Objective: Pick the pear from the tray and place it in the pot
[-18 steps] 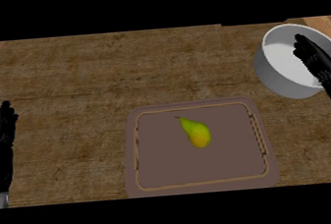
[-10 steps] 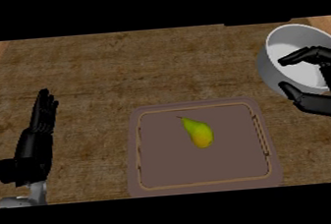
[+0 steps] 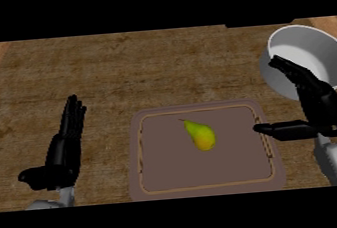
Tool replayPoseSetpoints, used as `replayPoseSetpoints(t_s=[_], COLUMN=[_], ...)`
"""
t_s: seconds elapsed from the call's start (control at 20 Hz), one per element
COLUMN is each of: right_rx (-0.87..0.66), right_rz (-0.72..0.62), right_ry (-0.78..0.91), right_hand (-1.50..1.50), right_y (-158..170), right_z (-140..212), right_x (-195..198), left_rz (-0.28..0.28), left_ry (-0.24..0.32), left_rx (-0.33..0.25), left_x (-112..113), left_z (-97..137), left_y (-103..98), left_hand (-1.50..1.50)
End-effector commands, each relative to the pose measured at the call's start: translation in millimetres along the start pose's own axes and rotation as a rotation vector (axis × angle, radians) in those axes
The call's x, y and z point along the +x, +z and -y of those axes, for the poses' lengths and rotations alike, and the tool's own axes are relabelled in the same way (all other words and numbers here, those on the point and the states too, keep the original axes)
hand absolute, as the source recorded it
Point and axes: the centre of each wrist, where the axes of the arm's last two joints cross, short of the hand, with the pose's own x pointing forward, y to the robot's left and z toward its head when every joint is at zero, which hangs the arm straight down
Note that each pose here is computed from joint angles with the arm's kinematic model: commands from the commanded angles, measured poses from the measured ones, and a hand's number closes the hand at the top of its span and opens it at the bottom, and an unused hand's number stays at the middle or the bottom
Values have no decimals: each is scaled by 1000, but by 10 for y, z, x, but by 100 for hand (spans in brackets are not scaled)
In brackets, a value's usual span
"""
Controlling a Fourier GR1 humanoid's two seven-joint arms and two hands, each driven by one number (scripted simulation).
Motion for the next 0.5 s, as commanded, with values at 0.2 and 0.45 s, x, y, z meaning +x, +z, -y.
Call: replayPoseSetpoints(t_s=[0.2,0.45], right_rx=[271,581], right_rz=[-135,-316], right_ry=[197,410], right_hand=[-150,-150], right_y=[-107,-288], right_z=[-40,-154], right_x=[409,484], left_rz=[-14,-3], left_ry=[15,-2], left_rx=[3,-8], left_x=[-38,-31], left_z=[47,-7], left_y=[63,-5], left_hand=[0,0])
